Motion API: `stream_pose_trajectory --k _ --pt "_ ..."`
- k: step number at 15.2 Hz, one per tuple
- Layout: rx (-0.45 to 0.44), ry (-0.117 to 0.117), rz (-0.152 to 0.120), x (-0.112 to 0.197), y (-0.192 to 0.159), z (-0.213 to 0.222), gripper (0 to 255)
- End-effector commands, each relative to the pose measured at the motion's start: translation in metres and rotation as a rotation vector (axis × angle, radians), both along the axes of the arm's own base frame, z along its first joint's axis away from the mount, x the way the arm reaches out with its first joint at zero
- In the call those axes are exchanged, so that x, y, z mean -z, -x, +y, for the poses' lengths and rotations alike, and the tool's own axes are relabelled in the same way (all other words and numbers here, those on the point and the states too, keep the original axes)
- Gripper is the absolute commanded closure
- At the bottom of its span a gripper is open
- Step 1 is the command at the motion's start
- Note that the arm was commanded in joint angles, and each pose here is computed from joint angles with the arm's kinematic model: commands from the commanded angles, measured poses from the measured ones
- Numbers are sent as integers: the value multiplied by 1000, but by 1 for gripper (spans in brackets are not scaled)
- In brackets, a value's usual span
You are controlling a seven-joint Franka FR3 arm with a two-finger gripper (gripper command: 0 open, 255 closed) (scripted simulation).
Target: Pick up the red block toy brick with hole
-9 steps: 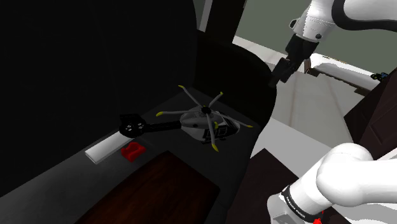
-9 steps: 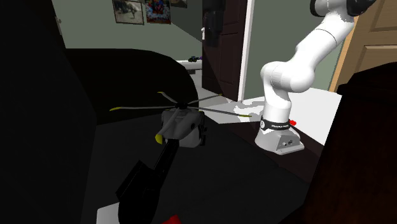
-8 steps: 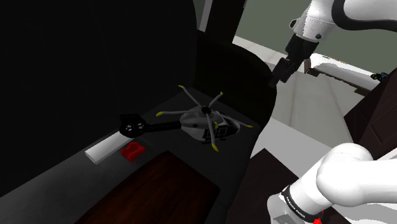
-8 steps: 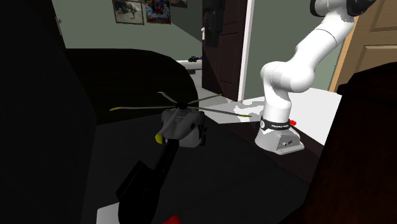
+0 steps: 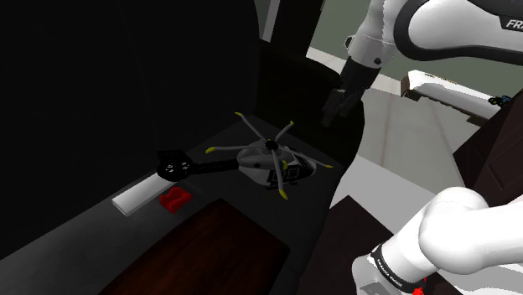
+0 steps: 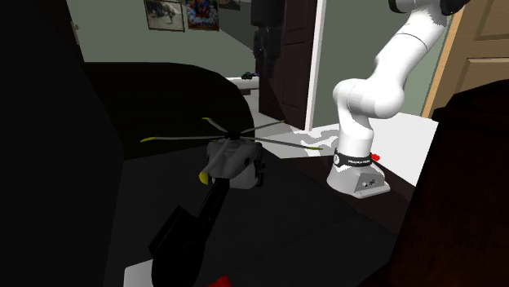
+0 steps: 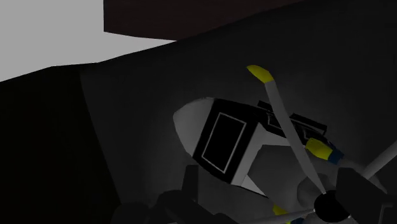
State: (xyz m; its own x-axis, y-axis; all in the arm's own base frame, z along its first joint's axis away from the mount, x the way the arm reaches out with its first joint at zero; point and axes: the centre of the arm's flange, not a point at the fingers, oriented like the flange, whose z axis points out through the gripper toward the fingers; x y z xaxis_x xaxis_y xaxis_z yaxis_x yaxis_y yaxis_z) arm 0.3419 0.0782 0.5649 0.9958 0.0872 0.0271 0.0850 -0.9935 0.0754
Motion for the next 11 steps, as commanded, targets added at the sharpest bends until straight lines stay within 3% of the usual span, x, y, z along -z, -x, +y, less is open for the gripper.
stream_pose_trajectory --k 1,11 --pt "-15 2 0 13 -9 22 0" --pt "-91 16 6 74 -49 133 0"
